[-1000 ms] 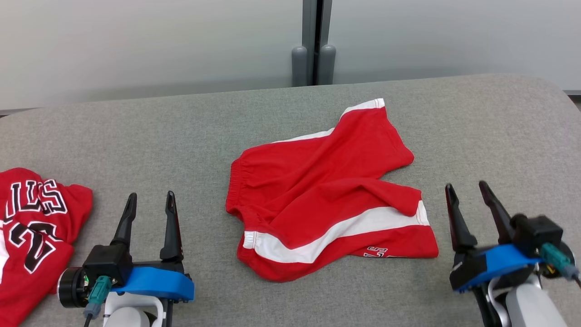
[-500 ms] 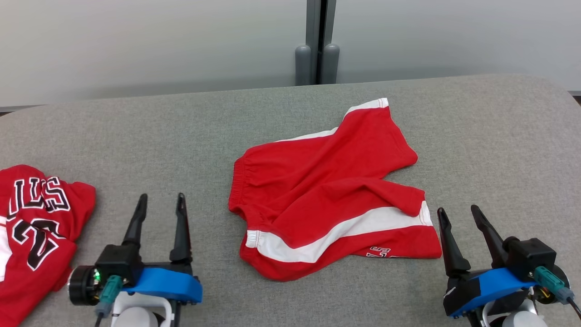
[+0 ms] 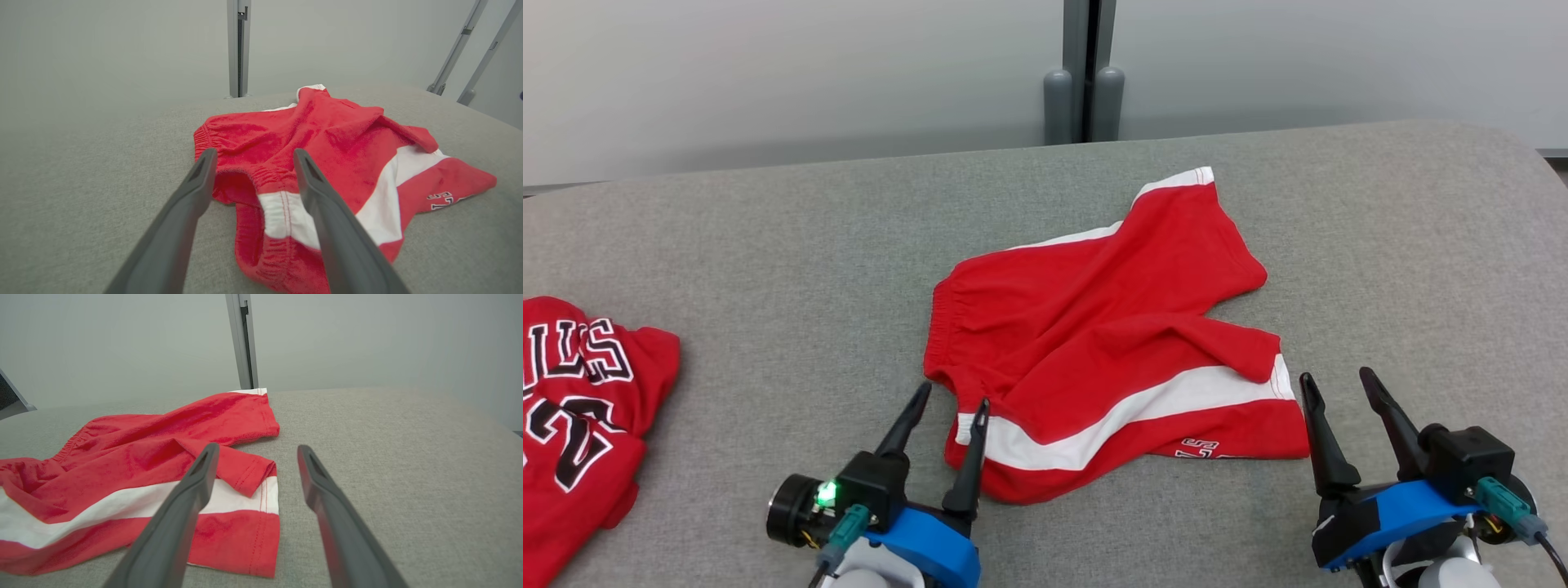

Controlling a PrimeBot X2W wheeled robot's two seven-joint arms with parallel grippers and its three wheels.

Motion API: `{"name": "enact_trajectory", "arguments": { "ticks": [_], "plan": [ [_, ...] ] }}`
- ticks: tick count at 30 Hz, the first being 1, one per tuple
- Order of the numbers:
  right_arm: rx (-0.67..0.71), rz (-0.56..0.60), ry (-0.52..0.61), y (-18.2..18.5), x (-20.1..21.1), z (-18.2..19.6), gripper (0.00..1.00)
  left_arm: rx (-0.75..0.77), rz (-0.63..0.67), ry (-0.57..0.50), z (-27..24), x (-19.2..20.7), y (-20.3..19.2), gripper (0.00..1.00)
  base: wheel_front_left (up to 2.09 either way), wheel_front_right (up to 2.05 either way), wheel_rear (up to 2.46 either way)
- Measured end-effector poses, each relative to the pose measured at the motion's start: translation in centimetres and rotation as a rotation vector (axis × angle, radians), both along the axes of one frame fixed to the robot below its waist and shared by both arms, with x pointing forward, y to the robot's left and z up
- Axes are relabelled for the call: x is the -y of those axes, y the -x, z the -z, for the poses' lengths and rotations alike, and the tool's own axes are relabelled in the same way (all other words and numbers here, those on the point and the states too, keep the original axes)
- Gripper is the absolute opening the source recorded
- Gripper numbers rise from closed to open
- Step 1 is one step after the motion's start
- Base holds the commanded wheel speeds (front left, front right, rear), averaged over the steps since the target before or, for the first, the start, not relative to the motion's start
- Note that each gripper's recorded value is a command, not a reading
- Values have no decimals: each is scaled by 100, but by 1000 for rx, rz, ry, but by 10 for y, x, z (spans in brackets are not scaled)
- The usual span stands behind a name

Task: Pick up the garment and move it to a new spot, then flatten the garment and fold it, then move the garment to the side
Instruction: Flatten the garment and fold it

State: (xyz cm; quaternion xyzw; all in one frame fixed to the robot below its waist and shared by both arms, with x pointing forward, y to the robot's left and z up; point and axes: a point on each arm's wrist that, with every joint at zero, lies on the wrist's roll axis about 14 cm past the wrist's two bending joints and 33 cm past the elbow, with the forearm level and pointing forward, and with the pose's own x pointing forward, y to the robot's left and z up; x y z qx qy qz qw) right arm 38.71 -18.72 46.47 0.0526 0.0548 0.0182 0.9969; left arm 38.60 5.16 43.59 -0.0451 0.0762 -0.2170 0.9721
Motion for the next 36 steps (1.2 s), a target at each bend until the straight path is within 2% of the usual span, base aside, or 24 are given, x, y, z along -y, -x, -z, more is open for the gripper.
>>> {"name": "enact_trajectory", "arguments": {
  "ticks": [10, 11, 12, 14, 19, 23, 28, 34, 35, 36],
  "plan": [
    [-14, 33, -10, 4, 10, 6, 100, -151, 79, -6, 40, 22, 14, 100, 0, 0, 0],
    [-14, 37, -11, 4, 11, 6, 100, -158, 83, -5, 42, 23, 15, 93, 0, 0, 0],
    [-13, 39, -11, 4, 12, 6, 100, -158, 88, -6, 42, 24, 14, 49, 0, 0, 0],
    [-14, 44, -15, 5, 13, 7, 100, -151, 93, 2, 39, 27, 11, 0, 0, 0, 0],
    [-21, 42, -22, 4, 12, 10, 100, -109, 71, 26, 25, 23, 4, 0, 0, 0, 0],
    [-30, 20, -30, 1, 4, 13, 100, -76, -3, 38, 14, 4, -2, 0, 0, 0, 0],
    [-43, -5, -36, -2, -5, 18, 100, -93, -114, 30, 21, -34, 13, 0, 0, 0, 0],
    [-79, -29, -36, -1, -14, 29, 100, -131, -199, 32, 31, -61, 34, 0, 0, 0, 0],
    [-85, -32, -37, -1, -15, 30, 100, -140, -204, 31, 34, -63, 37, 8, 0, 0, 0],
    [-89, -34, -38, 0, -15, 32, 100, -148, -207, 30, 36, -64, 41, 77, 0, 0, 0]
  ]
}}
